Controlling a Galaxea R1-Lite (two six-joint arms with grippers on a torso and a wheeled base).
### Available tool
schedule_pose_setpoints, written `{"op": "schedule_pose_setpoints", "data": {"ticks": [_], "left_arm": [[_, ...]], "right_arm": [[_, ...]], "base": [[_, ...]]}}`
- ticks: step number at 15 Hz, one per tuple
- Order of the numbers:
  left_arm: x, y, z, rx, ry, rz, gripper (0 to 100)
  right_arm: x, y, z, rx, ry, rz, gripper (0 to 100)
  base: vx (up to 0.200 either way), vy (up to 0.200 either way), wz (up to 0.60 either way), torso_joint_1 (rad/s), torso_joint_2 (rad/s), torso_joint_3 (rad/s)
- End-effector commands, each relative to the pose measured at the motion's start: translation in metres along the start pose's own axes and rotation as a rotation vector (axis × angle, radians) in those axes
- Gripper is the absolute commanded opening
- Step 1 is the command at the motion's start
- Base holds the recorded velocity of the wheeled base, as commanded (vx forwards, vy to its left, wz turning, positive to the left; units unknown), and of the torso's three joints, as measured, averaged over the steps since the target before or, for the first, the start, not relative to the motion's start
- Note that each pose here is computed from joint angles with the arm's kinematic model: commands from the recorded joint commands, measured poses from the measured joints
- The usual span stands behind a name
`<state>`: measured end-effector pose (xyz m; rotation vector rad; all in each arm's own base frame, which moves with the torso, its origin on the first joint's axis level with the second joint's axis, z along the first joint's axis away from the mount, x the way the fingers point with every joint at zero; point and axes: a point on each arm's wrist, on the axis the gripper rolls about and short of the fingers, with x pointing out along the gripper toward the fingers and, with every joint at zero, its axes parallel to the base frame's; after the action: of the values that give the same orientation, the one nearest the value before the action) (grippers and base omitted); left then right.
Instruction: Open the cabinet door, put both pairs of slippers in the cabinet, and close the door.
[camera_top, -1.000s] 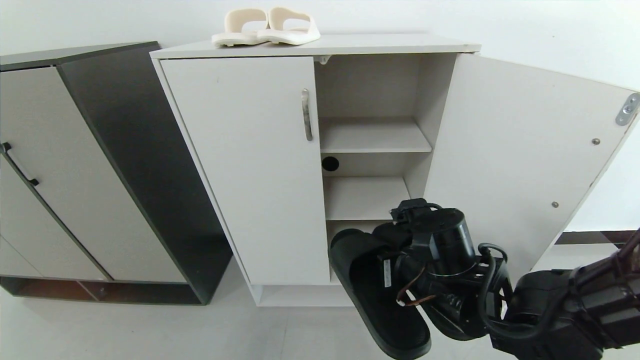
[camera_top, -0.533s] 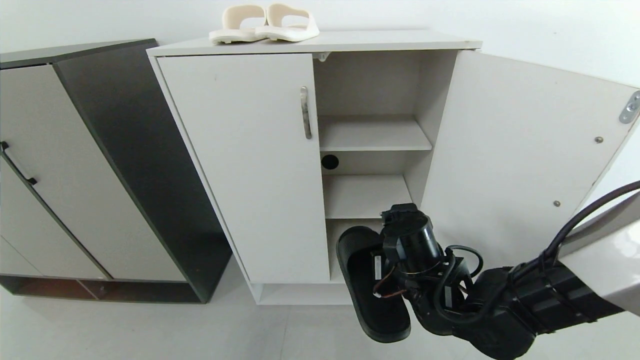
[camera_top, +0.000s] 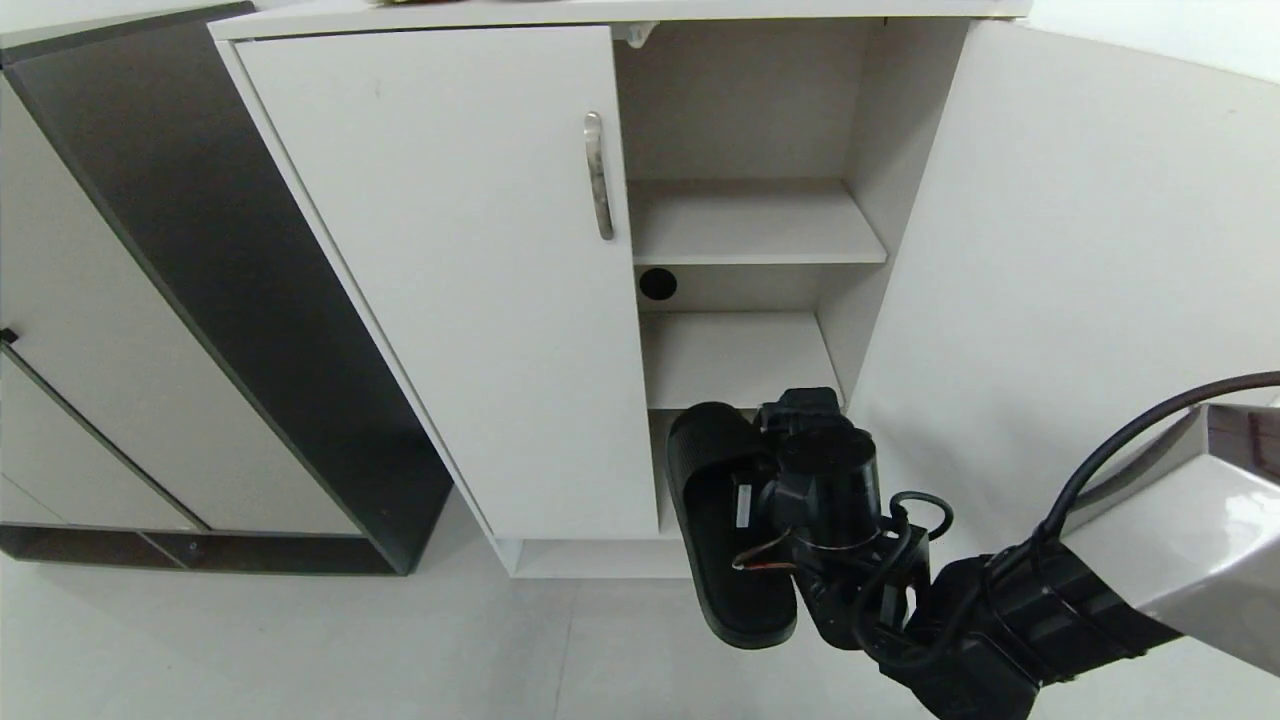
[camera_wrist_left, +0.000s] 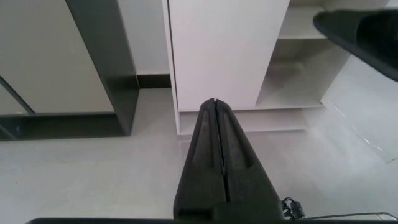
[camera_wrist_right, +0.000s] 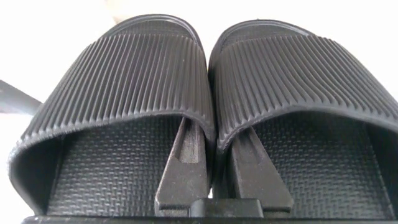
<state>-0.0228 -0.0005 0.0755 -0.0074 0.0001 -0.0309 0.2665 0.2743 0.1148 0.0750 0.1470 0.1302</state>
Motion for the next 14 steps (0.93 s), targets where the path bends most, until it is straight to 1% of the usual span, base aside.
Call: {"op": "schedule_pose_setpoints", "data": {"ticks": [1, 2, 4, 6, 10, 14], "left_arm": [[0.0, 0.0, 0.0, 0.0, 0.002, 0.0, 0], [0.0, 0.0, 0.0, -0.002, 0.002, 0.0, 0], [0.0, 0.0, 0.0, -0.003, 0.002, 0.002, 0], [0.0, 0.0, 0.0, -0.003, 0.002, 0.002, 0], [0.0, 0.0, 0.0, -0.003, 0.002, 0.002, 0], [0.0, 0.0, 0.0, -0.003, 0.002, 0.002, 0]], "right_arm": [[-0.008, -0.005, -0.008, -0.08, -0.046, 0.007, 0], [-0.01, -0.007, -0.006, -0.102, -0.1, -0.005, 0], [-0.013, -0.012, -0.002, -0.143, -0.151, -0.032, 0], [-0.014, -0.015, -0.004, -0.152, -0.143, -0.07, 0], [-0.001, -0.034, 0.0, -0.146, -0.146, -0.129, 0], [0.006, -0.045, 0.003, -0.142, -0.149, -0.149, 0]], "base": [[0.0, 0.0, 0.0, 0.002, 0.0, -0.198], [0.0, 0.0, 0.0, 0.002, 0.0, -0.198], [0.0, 0.0, 0.0, 0.002, 0.0, -0.12], [0.0, 0.0, 0.0, 0.0, 0.0, 0.0], [0.0, 0.0, 0.0, 0.0, 0.0, 0.0], [0.0, 0.0, 0.0, 0.0, 0.0, 0.0]]}}
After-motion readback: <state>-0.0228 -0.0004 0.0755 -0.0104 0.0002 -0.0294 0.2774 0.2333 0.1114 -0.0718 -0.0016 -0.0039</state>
